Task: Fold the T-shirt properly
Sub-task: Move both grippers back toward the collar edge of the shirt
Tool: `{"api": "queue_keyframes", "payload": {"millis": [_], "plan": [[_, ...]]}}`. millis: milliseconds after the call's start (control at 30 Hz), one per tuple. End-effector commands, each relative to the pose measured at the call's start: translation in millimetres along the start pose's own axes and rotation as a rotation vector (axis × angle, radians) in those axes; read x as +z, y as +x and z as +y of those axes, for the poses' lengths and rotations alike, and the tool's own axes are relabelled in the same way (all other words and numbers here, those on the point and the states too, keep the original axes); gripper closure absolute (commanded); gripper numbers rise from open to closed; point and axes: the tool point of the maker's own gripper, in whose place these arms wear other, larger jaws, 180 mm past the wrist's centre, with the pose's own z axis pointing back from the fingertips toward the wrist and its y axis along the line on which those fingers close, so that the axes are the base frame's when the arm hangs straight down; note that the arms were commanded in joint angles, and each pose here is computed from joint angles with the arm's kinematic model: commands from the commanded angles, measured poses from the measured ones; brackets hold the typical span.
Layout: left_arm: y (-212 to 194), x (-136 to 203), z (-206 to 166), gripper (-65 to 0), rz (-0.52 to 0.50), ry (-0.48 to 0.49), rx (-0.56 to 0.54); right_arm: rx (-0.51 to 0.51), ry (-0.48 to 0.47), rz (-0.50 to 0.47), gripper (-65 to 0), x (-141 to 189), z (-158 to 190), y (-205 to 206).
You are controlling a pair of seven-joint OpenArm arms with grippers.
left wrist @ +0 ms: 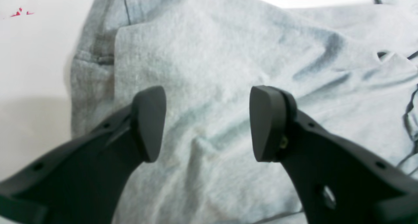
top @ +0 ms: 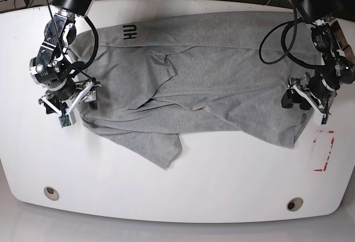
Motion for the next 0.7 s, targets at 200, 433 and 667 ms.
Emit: {"api": "queue_keyframes", "payload": {"millis": [200, 433, 667], "plan": [[18, 7, 2, -37.9, -0.053, 0.006, -0.026, 0.039, -0.058, -0.035, -48.7, 19, -15, 13], [8, 7, 0, -37.9, -0.034, 0.000, -0.024, 0.047, -0.059, 0.001, -46.8, 27, -10, -5], [-9, 10, -8, -37.9, -0.001, -0.005, -0.051, 0.086, -0.050, 0.025, -36.8, 57, 21, -27]]}}
